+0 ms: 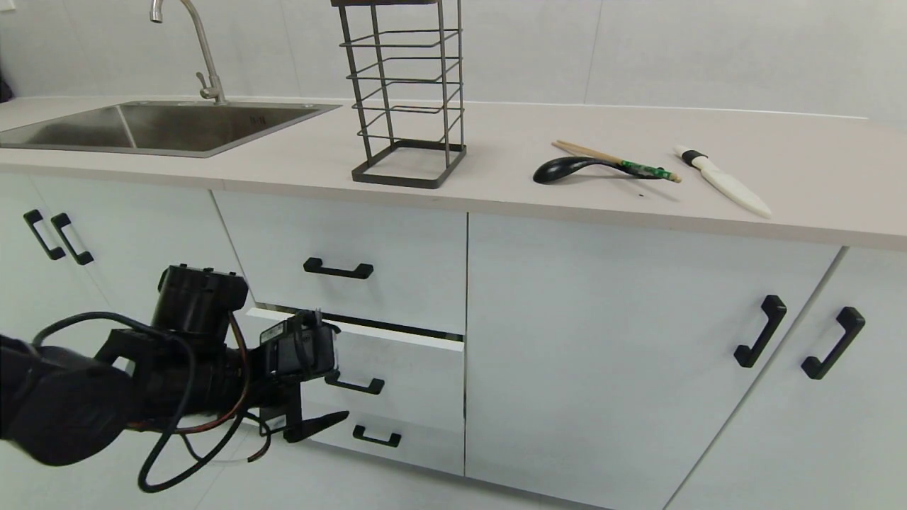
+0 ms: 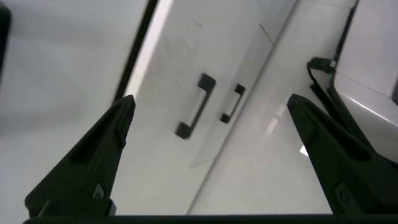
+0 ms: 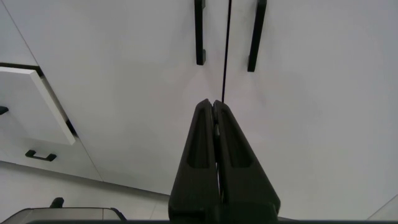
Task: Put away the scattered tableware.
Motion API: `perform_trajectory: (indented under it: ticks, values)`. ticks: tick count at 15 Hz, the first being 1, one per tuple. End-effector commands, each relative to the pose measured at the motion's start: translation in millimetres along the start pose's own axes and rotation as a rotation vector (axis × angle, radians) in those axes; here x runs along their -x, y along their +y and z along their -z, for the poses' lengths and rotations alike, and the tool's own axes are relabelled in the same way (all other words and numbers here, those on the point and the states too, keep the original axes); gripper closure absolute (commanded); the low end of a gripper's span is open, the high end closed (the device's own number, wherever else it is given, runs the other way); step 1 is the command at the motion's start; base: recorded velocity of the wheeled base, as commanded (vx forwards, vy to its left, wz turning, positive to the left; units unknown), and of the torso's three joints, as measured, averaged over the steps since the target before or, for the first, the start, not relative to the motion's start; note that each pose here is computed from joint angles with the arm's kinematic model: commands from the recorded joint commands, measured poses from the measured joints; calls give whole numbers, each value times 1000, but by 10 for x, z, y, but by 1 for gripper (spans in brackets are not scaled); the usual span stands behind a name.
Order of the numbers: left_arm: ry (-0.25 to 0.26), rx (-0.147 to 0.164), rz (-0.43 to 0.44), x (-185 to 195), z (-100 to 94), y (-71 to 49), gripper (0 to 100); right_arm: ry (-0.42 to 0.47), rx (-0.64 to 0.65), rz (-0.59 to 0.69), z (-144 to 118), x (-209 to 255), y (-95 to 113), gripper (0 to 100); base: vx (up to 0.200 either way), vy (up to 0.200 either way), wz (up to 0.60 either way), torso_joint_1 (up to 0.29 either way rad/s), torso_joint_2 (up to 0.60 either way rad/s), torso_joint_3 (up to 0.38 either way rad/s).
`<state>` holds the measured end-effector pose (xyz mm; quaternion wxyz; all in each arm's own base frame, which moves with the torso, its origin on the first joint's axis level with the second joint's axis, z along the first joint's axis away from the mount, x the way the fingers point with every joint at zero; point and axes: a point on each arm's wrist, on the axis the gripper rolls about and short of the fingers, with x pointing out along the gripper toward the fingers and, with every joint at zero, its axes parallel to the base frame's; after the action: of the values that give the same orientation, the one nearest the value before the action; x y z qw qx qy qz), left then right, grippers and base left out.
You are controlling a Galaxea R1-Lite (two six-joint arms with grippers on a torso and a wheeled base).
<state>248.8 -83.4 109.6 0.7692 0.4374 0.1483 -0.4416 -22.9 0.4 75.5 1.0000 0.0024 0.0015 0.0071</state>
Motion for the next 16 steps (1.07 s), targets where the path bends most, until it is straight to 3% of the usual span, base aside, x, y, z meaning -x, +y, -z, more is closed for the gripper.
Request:
perform_trajectory:
  ticks: [1,5,9,11,16]
  values:
    - [13,18,41,-313,87,114,0,2,0,-1,0,-1,0,100,0,0,0,0,0,0]
    - [1,15,46,-660,181,232,0,2,0,-1,0,-1,0,100,0,0,0,0,0,0]
    - [-4,9,43,-821,209,256,0,2,0,0,0,-1,0,100,0,0,0,0,0,0]
    - [-14,-2,25,-894,203,326,0,2,0,-1,0,-1,0,100,0,0,0,0,0,0]
    - [-1,8,45,-1047,286,288,0,2,0,-1,0,-1,0,100,0,0,0,0,0,0]
